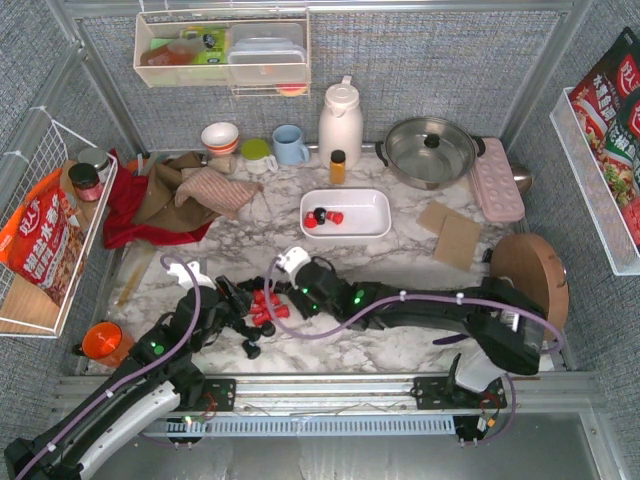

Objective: Mix the coffee capsules in the storage basket

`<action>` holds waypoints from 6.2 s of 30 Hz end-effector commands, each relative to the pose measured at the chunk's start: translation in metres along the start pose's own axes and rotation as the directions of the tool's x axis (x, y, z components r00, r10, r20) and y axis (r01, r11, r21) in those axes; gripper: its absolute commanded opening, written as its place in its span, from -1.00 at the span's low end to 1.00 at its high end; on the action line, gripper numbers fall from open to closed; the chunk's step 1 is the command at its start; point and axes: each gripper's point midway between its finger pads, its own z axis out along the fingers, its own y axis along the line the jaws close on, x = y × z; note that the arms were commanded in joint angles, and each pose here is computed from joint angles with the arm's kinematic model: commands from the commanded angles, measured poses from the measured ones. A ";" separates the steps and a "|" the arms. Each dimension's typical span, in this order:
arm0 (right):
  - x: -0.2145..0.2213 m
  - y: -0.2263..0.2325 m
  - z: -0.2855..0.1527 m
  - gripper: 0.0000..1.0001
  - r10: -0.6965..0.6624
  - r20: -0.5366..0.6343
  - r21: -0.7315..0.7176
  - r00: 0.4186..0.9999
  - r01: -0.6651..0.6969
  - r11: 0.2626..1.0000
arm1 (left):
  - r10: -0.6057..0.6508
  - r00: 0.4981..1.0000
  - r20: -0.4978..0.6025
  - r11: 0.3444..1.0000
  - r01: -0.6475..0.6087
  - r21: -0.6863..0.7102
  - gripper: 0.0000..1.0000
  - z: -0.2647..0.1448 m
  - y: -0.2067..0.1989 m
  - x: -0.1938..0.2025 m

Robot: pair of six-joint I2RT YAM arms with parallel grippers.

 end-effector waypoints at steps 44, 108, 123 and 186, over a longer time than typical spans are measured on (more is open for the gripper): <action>-0.020 -0.200 -0.096 0.57 0.272 0.234 0.317 0.934 -0.338 0.886 | 0.061 0.941 -0.334 0.976 -0.127 -0.180 0.06 0.005 -0.010 0.050; -0.063 -0.039 -0.123 0.61 -0.180 0.640 -0.241 0.747 0.418 0.876 | 0.204 0.977 0.067 0.916 -0.215 0.337 -0.46 -0.010 -0.163 -0.025; -0.068 -0.039 -0.122 0.59 -0.417 0.648 -0.065 0.638 0.591 0.804 | 0.358 0.934 0.018 0.773 -0.307 0.555 -0.47 -0.010 -0.210 0.007; -0.047 -0.264 0.006 0.29 0.052 0.170 0.377 0.984 -0.114 0.919 | 0.257 0.966 -0.038 0.966 -0.257 0.010 0.36 -0.003 -0.057 0.003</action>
